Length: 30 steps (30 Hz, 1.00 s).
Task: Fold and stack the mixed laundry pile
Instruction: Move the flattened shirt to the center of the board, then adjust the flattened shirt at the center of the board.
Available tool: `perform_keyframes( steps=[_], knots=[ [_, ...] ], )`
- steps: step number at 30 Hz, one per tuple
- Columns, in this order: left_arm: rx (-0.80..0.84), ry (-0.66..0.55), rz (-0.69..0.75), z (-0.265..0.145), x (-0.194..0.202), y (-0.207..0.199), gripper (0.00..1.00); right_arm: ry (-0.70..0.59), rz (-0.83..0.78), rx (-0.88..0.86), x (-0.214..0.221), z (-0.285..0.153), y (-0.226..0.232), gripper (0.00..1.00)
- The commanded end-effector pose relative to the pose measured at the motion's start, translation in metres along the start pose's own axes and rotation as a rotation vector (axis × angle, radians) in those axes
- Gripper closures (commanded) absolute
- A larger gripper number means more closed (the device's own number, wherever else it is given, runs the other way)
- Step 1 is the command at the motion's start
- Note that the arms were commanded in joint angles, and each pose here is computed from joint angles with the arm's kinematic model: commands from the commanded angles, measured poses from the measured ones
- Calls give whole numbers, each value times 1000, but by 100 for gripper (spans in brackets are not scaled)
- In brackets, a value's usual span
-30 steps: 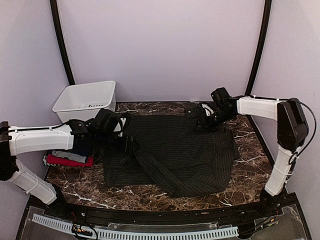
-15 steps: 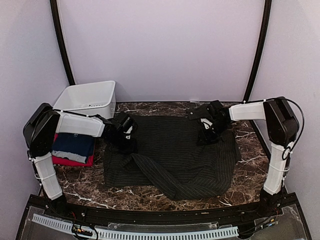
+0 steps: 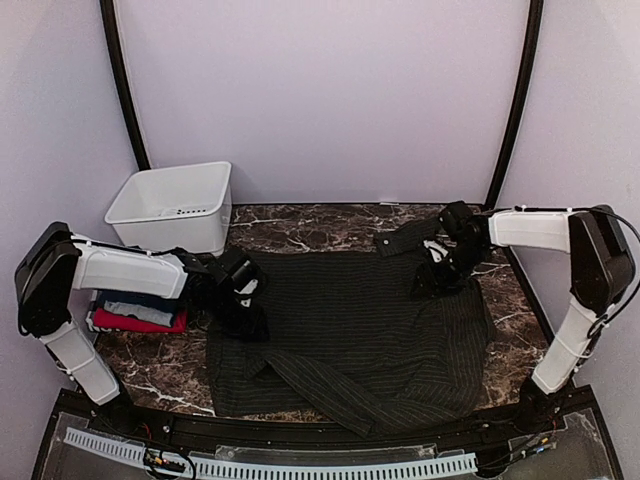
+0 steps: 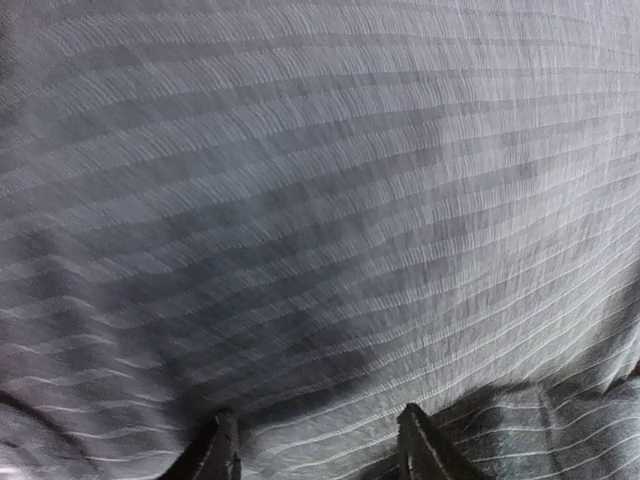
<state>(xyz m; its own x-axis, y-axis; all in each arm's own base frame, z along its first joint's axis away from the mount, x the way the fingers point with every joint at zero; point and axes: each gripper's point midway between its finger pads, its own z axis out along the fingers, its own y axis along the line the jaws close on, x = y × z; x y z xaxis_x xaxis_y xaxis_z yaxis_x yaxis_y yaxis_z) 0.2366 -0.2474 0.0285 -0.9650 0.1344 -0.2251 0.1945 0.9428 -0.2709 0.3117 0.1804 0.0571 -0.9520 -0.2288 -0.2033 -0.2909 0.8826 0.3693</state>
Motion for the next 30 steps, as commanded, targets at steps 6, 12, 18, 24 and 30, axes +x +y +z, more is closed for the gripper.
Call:
perform_keyframes(
  steps=[6,12,18,24,30],
  knots=[
    [47,-299,64,-84,-156,1,39,-346,66,-66,-128,-89,-43,45],
    [11,-333,112,-77,-207,6,39,-280,99,17,-149,-53,-86,49],
    [43,-333,200,-62,-233,-6,39,-189,130,147,-137,-24,-120,53],
    [163,-340,291,-54,-241,-34,39,-183,184,244,-110,-34,-144,52],
    [124,-323,277,-42,-239,-28,41,-130,226,115,-100,-9,-142,52]
  ],
)
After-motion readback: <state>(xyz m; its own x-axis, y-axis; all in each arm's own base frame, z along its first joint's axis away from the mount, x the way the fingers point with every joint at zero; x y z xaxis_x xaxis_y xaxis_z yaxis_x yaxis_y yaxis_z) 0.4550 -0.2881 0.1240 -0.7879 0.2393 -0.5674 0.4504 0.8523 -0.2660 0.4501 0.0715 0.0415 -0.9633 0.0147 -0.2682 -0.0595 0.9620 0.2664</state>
